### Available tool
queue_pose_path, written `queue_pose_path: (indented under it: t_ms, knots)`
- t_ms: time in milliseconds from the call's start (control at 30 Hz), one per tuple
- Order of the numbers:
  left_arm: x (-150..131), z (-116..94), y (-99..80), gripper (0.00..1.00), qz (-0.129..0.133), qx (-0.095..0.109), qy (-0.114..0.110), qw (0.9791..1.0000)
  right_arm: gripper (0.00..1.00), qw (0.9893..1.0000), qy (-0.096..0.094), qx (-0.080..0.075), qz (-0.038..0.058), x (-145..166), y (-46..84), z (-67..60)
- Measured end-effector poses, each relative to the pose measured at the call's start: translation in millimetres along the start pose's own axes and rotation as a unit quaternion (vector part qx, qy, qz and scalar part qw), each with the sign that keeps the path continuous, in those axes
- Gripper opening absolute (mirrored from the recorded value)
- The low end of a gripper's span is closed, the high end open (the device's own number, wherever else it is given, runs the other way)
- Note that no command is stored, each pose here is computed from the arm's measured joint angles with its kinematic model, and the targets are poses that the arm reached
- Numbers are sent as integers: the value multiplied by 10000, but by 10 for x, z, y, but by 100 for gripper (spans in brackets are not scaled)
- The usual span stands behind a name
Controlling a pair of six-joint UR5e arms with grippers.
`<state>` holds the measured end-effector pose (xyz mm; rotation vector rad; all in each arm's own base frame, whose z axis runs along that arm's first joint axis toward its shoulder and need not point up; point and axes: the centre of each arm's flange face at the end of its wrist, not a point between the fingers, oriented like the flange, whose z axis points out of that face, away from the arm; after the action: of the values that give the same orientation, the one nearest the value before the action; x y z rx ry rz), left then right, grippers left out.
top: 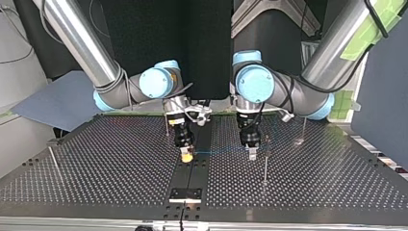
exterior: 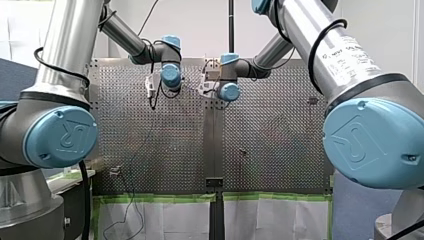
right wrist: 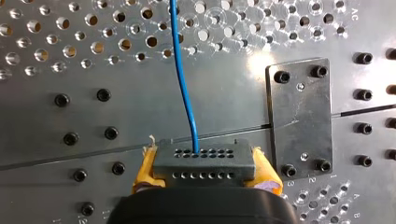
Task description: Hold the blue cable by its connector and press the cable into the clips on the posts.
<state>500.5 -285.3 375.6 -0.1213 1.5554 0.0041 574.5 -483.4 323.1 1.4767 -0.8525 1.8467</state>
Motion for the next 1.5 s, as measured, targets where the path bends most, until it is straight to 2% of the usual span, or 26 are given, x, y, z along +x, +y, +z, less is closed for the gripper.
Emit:
queue_pose_path:
  t_ms: [267, 433, 800, 833, 867, 900, 933, 967, 1000, 1033, 1067, 1100, 1133, 1500]
  knots:
    - [30, 165, -31, 100, 5, -15, 27, 10000, 0, 10000, 8, -15, -2, 2, 24, 7]
    - [47, 233, 21, 100, -18, -48, 13, 10000, 0, 10000, 3, -11, -3, 0, 21, 6]
    - [56, 229, 23, 100, 8, -28, 56, 10000, 0, 10000, -10, -7, 5, -8, 16, 3]
    - [56, 226, 19, 91, 17, -24, 58, 10000, 0, 10000, -10, -7, 5, -8, 16, 3]
    - [56, 223, 16, 75, 29, -23, 58, 10000, 0, 10000, -10, -7, 5, -8, 16, 3]
    - [56, 222, 13, 75, 48, -22, 56, 10000, 0, 10000, -12, -6, 5, -8, 15, 3]
    - [54, 221, 11, 55, 63, -21, 50, 10000, 0, 10000, -12, -5, 5, -9, 13, 2]
    - [53, 223, 8, 42, 76, -18, 41, 10000, 0, 10000, -12, -5, 5, -9, 13, 2]
    - [49, 226, 5, 42, 86, -15, 24, 10000, 0, 10000, -12, -5, 5, -9, 14, 2]
    - [47, 226, 2, 23, 91, -12, 13, 10000, 0, 10000, -12, -5, 5, -8, 14, 2]
    - [46, 227, -1, 11, 94, -10, 5, 10000, 0, 10000, -12, -5, 5, -9, 14, 2]
    - [45, 227, -3, 11, 98, -11, -4, 10000, 0, 10000, -11, -6, 5, -8, 14, 3]
    - [44, 227, -5, 0, 102, -11, -8, 9999, 0, 10000, -11, -7, 5, -7, 17, 3]
    - [42, 224, -17, 0, 112, 10, -22, 9999, 0, 10000, -10, -13, 1, -7, 26, 6]
